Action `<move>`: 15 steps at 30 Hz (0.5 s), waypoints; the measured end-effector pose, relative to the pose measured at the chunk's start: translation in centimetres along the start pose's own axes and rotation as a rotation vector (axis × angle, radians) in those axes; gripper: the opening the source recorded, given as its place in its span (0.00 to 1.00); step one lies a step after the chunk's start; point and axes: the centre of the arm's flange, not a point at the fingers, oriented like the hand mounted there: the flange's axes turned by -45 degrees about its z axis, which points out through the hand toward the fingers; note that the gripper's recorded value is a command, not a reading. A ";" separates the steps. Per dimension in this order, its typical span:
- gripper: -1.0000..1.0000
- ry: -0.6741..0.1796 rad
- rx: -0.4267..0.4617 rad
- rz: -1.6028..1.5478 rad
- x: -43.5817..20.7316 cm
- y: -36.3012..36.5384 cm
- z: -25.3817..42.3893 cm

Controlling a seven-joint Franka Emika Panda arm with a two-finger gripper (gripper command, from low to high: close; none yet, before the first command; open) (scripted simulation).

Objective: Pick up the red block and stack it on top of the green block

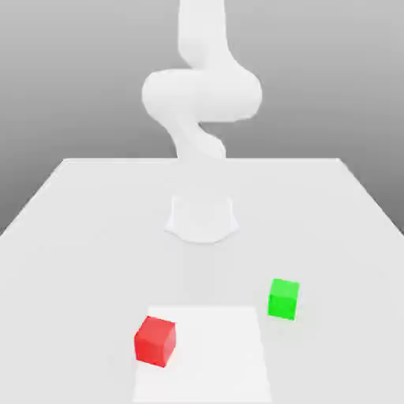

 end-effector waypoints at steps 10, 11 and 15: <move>0.50 -0.334 -0.058 0.117 -8.3 3.7 21.3; 0.50 -0.366 -0.064 0.129 -9.6 4.1 23.0; 0.50 -0.497 -0.085 0.179 -15.7 5.5 29.1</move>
